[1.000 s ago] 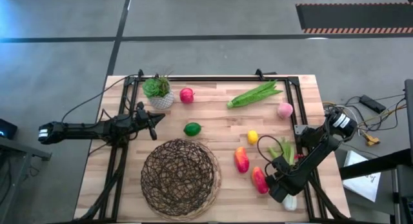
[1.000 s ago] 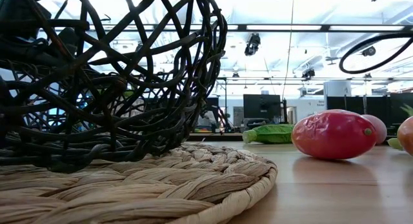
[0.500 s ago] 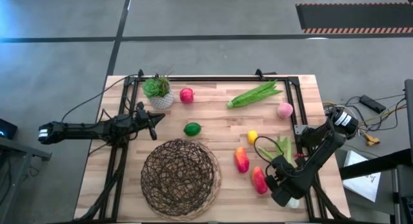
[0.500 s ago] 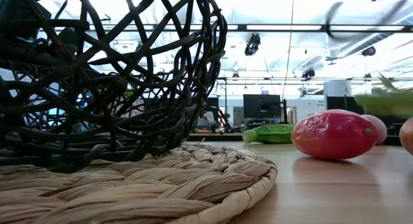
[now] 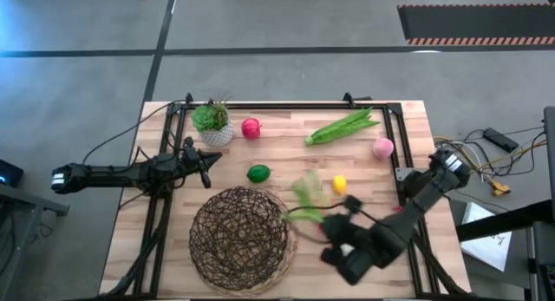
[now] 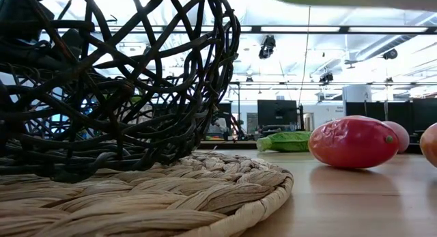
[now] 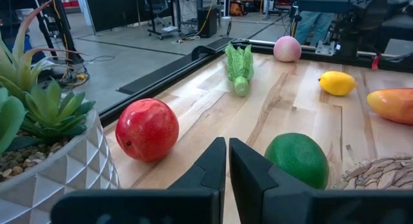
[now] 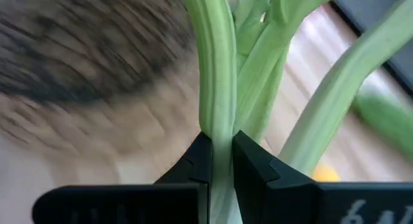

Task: Build produce basket
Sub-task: Put the celery into the mesh basket

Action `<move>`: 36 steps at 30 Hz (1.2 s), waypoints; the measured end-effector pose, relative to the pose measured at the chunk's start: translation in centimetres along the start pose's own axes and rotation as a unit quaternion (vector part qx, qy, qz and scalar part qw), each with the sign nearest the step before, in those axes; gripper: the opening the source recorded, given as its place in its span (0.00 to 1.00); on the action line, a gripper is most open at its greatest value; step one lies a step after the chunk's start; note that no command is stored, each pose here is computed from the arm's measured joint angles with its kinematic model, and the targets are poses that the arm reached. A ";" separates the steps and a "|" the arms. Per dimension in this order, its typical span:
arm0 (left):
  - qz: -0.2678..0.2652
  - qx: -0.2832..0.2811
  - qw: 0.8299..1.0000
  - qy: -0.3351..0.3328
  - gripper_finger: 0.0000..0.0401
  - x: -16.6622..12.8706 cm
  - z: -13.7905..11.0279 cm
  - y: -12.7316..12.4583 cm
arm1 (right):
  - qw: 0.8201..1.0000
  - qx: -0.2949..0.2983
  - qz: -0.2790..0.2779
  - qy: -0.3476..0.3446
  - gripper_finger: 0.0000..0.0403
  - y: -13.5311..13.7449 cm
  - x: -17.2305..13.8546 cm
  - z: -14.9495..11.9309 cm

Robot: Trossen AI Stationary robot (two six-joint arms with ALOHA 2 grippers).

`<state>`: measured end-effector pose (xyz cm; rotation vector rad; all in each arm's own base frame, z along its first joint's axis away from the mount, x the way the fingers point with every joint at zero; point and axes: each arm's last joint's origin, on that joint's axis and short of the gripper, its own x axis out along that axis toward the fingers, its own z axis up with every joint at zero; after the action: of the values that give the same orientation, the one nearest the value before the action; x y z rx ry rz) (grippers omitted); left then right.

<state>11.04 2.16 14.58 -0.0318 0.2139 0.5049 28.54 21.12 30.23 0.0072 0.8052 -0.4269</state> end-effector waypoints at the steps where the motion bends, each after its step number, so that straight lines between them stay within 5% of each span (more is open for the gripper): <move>1: 0.000 0.000 1.000 0.000 0.01 0.0 0.0 0.0 | 0.999 -0.022 0.022 -0.023 0.06 0.5 0.6 1.3; 4: 0.000 0.000 1.000 0.000 0.01 0.0 0.0 0.0 | 0.985 -0.087 0.105 -0.108 0.06 2.3 2.4 5.4; 7: 0.000 0.000 1.000 0.000 0.01 0.0 0.0 0.0 | 0.952 -0.137 0.190 -0.196 0.06 3.6 4.2 9.1; 11: 0.000 0.000 1.000 0.000 0.01 0.0 0.0 0.0 | 0.922 -0.174 0.252 -0.237 0.06 4.2 7.2 12.6; 22: 0.000 0.000 1.000 0.000 0.01 0.0 0.0 0.0 | 0.936 -0.236 0.249 -0.084 0.06 5.7 19.5 13.1; 36: 0.000 0.000 1.000 0.000 0.01 0.0 0.0 0.0 | 0.950 -0.215 0.224 -0.026 0.09 4.8 23.4 10.8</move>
<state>11.05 2.16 14.58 -0.0317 0.2146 0.5050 52.18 15.17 20.66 -0.2237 0.8039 0.1824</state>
